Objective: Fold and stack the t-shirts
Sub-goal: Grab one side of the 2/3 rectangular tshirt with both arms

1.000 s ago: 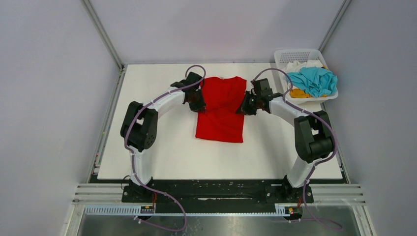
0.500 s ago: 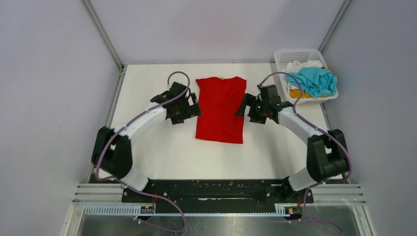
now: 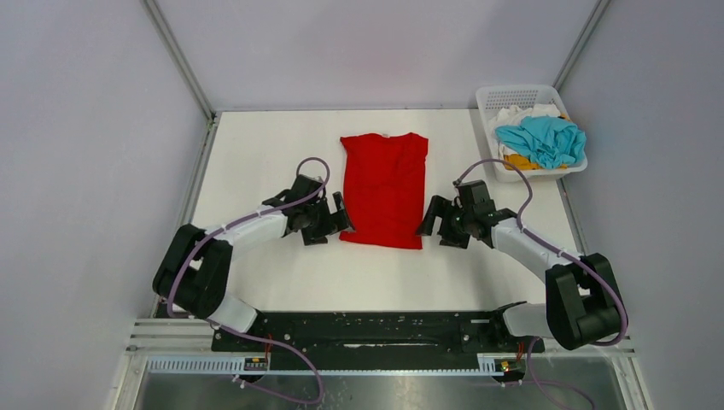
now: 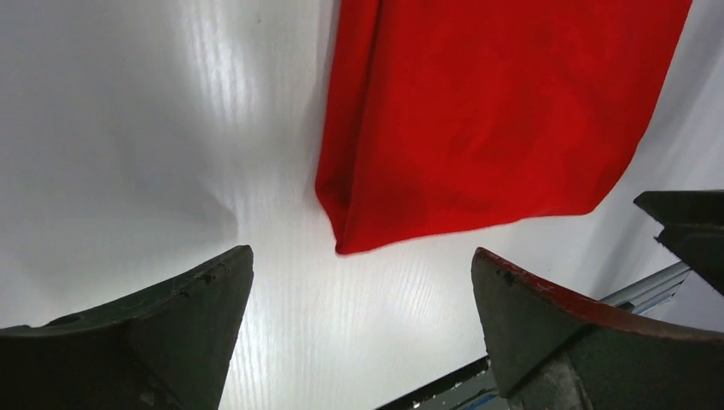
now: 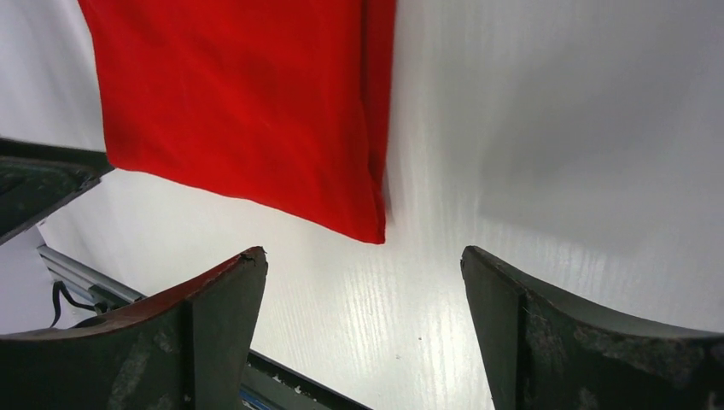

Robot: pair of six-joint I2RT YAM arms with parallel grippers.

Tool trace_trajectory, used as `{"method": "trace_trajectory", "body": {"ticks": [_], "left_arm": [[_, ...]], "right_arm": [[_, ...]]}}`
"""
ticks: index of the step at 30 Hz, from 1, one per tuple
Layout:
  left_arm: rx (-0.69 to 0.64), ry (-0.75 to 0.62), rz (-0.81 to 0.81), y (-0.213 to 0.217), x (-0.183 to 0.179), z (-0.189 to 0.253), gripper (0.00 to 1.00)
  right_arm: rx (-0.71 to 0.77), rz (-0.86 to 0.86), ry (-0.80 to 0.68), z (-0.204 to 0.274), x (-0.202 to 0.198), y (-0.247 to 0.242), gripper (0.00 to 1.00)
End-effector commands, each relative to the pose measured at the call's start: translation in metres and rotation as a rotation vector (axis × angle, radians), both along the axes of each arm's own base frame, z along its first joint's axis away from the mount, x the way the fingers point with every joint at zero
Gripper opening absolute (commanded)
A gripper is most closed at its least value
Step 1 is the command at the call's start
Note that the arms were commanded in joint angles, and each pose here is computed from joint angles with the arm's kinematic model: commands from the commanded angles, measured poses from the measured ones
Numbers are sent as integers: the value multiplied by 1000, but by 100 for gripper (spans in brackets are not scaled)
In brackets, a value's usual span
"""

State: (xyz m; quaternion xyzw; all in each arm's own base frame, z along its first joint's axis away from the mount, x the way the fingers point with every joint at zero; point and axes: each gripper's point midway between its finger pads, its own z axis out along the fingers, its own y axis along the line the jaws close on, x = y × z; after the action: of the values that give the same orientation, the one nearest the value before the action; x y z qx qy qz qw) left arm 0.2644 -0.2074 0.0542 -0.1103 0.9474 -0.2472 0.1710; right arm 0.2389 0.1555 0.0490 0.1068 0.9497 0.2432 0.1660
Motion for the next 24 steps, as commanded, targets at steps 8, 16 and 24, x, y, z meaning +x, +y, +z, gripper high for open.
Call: {"method": "trace_trajectory", "body": {"ticks": [8, 16, 24], "left_arm": [[13, 79, 7, -8, 10, -32, 99], [-58, 130, 3, -19, 6, -45, 43], [-26, 141, 6, -14, 6, -50, 0]], "right_arm": [[24, -1, -18, -4, 3, 16, 90], [23, 2, -7, -11, 1, 17, 89], [40, 22, 26, -19, 1, 27, 83]]}}
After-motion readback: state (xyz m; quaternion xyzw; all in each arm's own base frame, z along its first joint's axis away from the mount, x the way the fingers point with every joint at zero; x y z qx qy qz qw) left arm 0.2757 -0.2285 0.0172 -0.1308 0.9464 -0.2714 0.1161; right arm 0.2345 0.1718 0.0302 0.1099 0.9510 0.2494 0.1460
